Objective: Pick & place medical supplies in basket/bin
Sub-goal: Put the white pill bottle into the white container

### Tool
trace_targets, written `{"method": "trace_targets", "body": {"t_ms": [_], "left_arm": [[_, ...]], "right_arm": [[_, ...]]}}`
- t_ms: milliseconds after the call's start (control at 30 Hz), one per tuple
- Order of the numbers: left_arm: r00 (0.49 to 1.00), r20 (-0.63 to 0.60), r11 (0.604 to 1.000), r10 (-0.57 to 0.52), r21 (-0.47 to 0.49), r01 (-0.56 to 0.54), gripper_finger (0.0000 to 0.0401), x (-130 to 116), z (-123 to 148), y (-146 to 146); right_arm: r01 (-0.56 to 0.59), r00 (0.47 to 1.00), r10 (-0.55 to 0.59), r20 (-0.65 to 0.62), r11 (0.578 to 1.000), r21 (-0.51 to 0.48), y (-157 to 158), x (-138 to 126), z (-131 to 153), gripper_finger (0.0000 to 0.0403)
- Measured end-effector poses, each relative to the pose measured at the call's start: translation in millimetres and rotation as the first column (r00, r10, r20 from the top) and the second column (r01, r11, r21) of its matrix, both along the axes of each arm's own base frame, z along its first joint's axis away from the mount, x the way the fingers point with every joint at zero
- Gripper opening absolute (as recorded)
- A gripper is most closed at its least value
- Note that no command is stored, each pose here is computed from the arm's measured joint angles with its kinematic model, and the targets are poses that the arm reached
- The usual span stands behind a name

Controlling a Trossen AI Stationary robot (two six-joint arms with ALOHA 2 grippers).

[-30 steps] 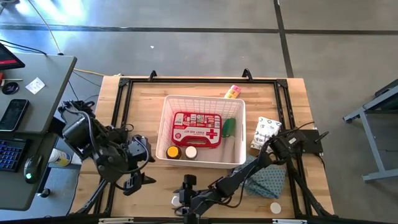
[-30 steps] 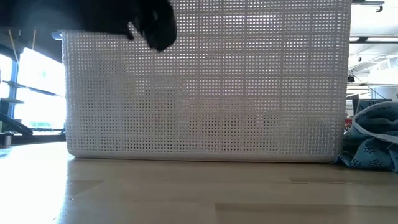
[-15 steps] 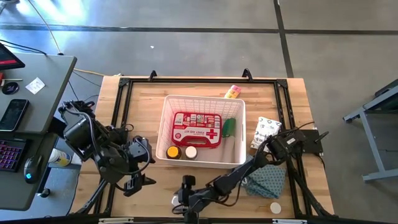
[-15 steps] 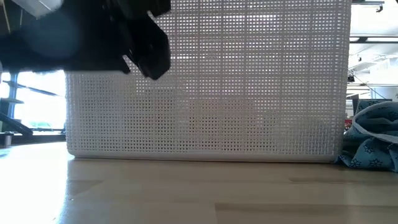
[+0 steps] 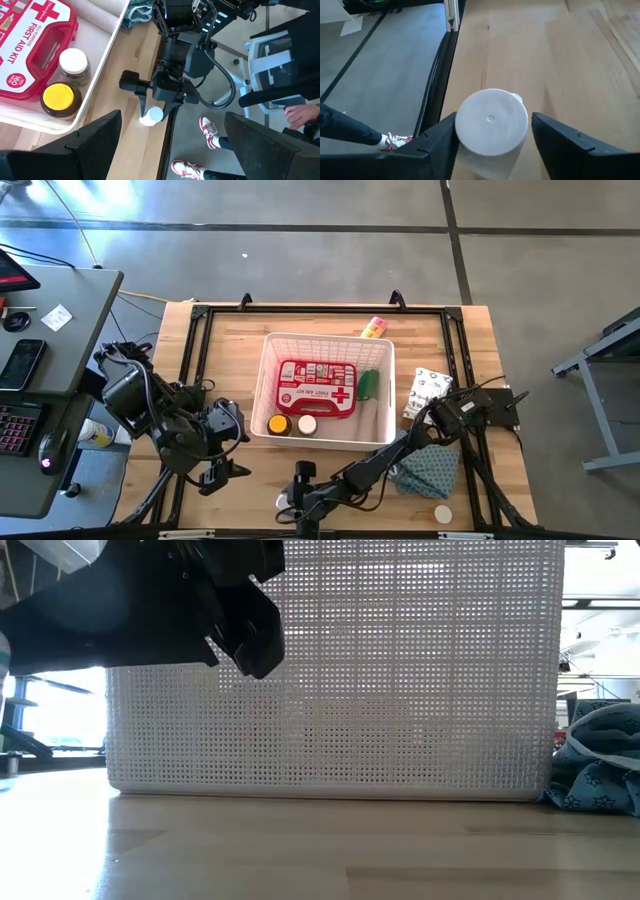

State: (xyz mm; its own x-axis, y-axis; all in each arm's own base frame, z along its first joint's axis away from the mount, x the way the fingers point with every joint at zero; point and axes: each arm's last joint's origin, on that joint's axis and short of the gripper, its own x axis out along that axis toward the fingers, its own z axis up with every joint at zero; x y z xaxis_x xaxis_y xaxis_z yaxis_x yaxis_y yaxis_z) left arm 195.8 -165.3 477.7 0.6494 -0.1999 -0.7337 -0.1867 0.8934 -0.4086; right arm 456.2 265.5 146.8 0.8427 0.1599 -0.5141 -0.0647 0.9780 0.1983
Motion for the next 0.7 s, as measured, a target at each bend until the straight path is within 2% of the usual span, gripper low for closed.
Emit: {"method": "trace_targets", "body": {"t_ms": [300, 467, 700], "left_arm": [[1.0, 0.002, 1.0, -0.008, 0.007, 0.008, 0.0385, 0.0, 0.0, 0.0], [1.0, 0.002, 1.0, -0.008, 0.007, 0.008, 0.0385, 0.0, 0.0, 0.0], [1.0, -0.026, 0.999, -0.001, 0.038, 0.002, 0.0385, -2.5, -2.3, 2.5]], "right_arm": [[0.008, 1.0, -0.008, -0.002, 0.999, 0.041, 0.7, 0.4, 1.3, 0.017], [0.069, 0.997, -0.071, 0.03, 0.995, 0.071, -0.6, 1.1, 8.6, 0.0163], [0.14, 0.975, -0.155, 0.161, 0.985, 0.098, -7.7, -5.5, 66.5, 0.0165]]}}
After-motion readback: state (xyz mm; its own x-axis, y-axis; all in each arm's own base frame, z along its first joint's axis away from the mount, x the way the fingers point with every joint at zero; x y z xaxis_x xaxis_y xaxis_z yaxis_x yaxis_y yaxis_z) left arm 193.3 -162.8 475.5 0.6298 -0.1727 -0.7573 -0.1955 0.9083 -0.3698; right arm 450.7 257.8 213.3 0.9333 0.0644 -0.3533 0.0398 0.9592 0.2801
